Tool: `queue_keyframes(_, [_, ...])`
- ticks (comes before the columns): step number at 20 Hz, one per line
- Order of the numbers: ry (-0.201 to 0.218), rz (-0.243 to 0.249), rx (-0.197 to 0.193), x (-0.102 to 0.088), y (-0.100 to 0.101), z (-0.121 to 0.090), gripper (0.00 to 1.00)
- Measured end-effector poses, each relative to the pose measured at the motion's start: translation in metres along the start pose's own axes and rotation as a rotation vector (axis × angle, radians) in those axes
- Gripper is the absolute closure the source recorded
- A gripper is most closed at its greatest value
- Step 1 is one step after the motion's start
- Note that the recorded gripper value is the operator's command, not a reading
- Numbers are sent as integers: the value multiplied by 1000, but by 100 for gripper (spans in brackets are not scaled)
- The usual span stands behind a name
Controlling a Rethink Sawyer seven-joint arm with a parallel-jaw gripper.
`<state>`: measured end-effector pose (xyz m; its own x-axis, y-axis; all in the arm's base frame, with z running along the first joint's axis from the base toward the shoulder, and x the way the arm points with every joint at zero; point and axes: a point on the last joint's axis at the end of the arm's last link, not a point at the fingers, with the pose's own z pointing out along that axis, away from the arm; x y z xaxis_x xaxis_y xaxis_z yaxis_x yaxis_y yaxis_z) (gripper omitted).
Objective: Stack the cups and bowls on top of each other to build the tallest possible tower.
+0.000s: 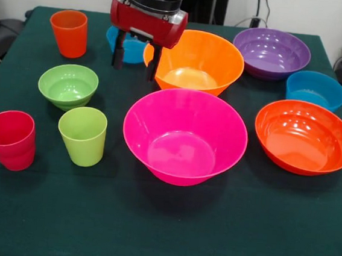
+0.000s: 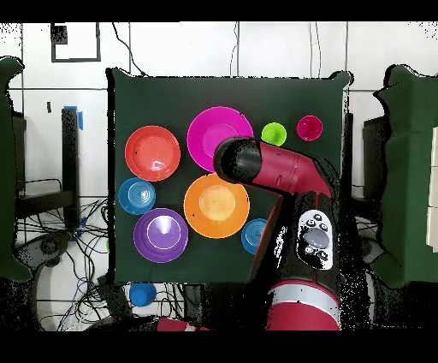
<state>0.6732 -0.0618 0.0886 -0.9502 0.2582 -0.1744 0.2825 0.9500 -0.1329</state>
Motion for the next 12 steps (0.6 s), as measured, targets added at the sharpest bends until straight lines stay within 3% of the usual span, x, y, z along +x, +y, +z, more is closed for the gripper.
queue_keyframes(12, [-23, 8, -31, 3, 14, 7, 0])
